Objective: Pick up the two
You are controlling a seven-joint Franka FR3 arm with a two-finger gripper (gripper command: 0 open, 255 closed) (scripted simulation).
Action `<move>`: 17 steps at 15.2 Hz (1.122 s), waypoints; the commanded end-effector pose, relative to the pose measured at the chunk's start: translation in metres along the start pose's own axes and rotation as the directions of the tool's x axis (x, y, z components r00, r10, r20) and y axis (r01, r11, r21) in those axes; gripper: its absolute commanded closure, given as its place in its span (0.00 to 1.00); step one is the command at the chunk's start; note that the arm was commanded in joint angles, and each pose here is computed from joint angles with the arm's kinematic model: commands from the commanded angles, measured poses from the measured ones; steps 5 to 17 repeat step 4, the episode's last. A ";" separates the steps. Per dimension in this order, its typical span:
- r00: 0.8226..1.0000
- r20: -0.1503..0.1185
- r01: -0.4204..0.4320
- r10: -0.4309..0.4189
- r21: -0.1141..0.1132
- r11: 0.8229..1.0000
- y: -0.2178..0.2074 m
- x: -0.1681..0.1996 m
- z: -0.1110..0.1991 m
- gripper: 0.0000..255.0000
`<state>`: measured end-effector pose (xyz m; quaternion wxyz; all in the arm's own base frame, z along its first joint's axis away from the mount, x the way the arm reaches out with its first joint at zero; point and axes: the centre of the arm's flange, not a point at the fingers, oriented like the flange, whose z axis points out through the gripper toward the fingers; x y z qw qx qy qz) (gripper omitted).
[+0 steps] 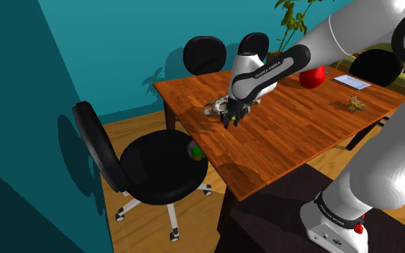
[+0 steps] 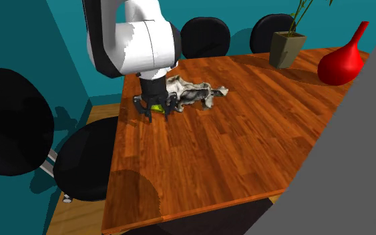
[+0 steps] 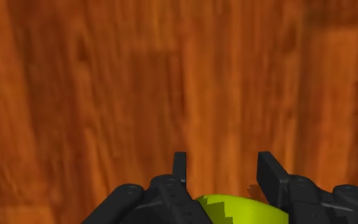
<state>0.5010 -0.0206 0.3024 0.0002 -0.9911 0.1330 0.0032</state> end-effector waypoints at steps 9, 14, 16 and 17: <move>1.000 -0.001 0.000 0.000 0.000 1.000 0.000 0.001 -0.018 1.00; 1.000 -0.001 0.000 0.000 0.000 1.000 0.000 0.001 -0.018 1.00; 1.000 -0.001 0.000 0.000 0.000 1.000 0.000 0.001 -0.018 1.00; 1.000 -0.001 0.000 0.000 0.000 1.000 0.000 0.001 -0.018 1.00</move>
